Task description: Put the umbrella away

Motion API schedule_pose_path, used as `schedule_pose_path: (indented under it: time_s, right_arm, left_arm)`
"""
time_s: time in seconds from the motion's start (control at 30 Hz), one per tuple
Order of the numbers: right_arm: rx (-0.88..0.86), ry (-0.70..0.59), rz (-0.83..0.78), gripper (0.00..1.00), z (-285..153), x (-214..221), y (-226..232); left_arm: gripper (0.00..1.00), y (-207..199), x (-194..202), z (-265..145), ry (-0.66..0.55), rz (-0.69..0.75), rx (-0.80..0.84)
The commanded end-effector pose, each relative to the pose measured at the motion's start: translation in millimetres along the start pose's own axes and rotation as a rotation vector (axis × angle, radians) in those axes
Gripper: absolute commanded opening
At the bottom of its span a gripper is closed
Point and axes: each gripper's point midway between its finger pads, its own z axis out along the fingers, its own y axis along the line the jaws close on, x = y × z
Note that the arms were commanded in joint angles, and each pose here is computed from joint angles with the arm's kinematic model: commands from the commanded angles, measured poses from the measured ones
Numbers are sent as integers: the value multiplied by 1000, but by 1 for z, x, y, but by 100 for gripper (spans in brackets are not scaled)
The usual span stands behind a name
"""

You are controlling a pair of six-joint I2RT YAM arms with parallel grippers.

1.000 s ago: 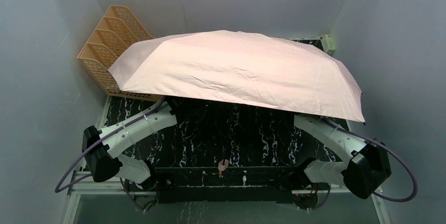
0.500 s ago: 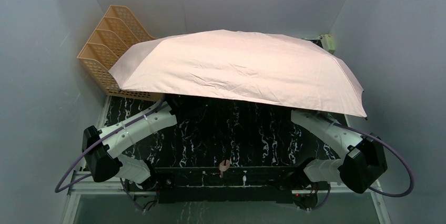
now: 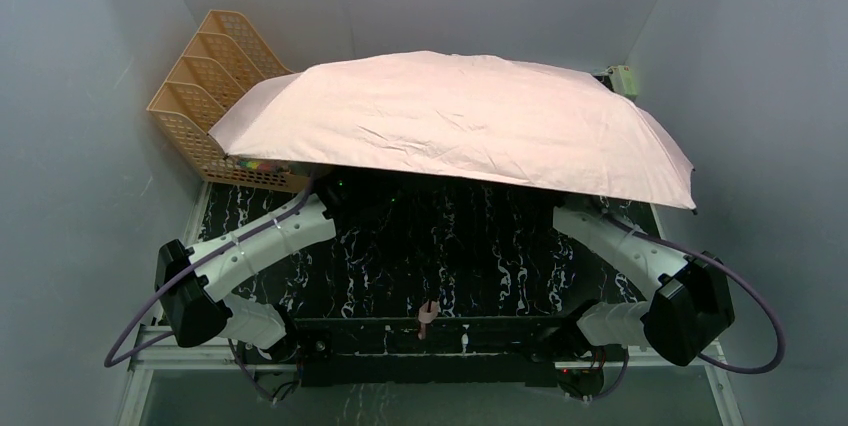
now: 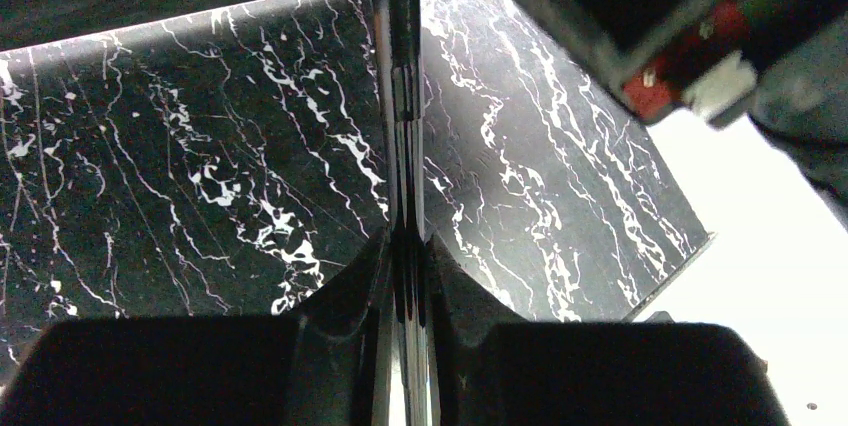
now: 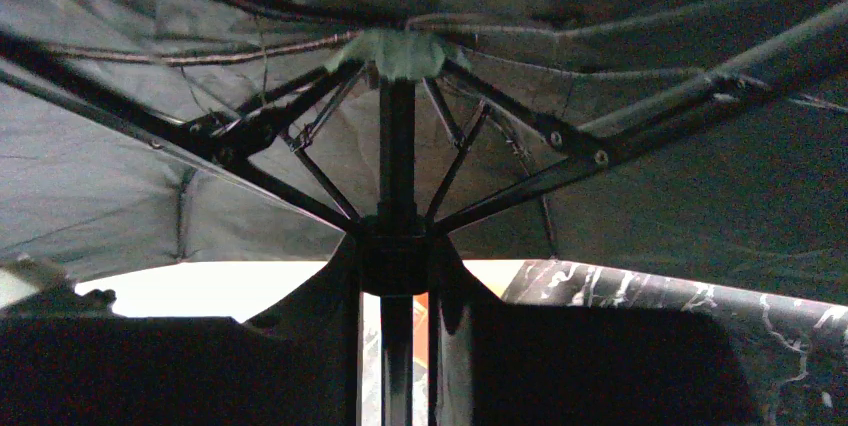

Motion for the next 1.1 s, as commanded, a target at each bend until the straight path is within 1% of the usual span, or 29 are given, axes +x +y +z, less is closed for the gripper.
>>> schedule_pose_path:
  time_s: [0.0,0.13,0.27,0.4,0.63,0.7,0.8,0.87,0.97,1.07]
  right_arm:
    - [-71,-53,70,0,-5,-23,20]
    - [-48,24,125,0,-16,0,9]
    - [-12,140,175,0,-33,32,-4]
    - [35,203,231,0,-53,57,-20]
    - [86,322,405,0,-75,86,-21]
    - [107,334,438,0,-79,89,-23]
    - [104,337,461,0,-82,87,-19]
    - [77,314,461,0,-80,77,-11]
    - [46,210,379,0,-70,42,0]
    - [-40,85,302,0,-62,0,21]
  left_arm:
    - [0,4,-1,-12,-11,35,-8]
    - [0,10,-14,-16,-62,29,-46]
    - [0,15,-25,-19,-110,27,-78]
    - [0,17,-33,-21,-133,39,-100]
    - [0,17,-59,-16,-225,46,-125]
    - [0,13,-68,-13,-253,51,-120]
    - [0,11,-77,-9,-285,64,-124]
    - [0,8,-84,-6,-312,64,-115]
    - [0,2,-85,-3,-315,66,-90]
    - [0,-3,-83,-5,-313,63,-54]
